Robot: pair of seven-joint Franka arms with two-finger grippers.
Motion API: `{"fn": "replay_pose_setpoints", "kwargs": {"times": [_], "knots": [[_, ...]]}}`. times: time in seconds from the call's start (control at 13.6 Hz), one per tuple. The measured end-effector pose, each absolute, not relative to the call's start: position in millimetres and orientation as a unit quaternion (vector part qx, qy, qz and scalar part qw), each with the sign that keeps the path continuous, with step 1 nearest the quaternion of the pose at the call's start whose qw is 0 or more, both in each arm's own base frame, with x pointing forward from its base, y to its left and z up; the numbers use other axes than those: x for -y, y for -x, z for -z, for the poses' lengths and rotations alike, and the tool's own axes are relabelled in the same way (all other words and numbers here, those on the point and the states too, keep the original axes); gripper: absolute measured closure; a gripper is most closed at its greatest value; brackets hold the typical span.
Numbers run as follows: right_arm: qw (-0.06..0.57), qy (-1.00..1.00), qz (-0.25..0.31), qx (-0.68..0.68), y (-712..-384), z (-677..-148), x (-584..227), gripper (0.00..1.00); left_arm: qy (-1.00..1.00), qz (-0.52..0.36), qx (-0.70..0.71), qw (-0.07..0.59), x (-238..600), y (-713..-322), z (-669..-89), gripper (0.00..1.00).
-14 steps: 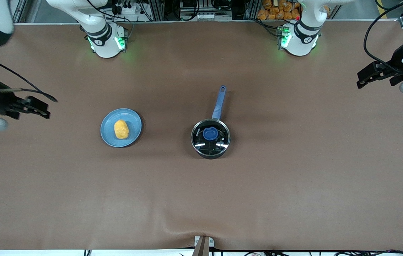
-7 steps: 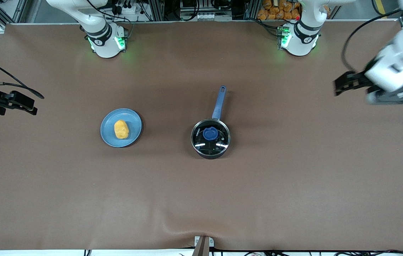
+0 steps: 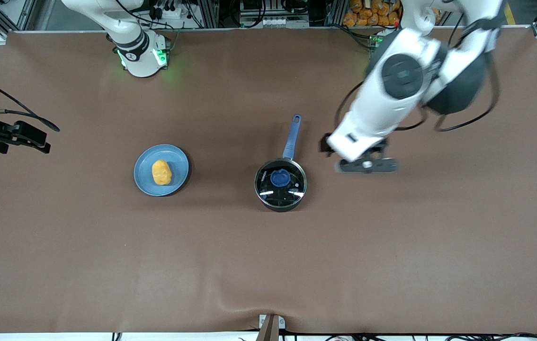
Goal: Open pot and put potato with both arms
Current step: 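Lower the left gripper and grasp the lid's blue knob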
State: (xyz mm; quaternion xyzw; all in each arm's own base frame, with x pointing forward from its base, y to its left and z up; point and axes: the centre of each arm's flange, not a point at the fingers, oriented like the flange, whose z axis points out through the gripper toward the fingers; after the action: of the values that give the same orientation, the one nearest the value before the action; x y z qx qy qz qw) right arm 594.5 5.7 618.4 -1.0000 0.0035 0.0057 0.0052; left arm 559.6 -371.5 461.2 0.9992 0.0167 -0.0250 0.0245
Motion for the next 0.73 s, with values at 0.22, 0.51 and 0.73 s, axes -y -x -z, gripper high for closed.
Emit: {"fn": "replay_pose_setpoints", "kwargs": {"times": [0.22, 0.51, 0.73], "knots": [[0.005, 1.000, -0.006, -0.003, -594, -618, -6, 0.00, -0.996, 0.016, -0.075, 0.048, 438, -557, -405, 0.00], [0.005, 1.000, -0.006, -0.003, -594, -618, -6, 0.00, -0.993, 0.018, -0.109, 0.051, 475, -551, -344, 0.00], [0.005, 1.000, -0.006, -0.003, -594, -618, -6, 0.00, -0.990, 0.018, -0.127, 0.051, 477, -554, -331, 0.00]]}}
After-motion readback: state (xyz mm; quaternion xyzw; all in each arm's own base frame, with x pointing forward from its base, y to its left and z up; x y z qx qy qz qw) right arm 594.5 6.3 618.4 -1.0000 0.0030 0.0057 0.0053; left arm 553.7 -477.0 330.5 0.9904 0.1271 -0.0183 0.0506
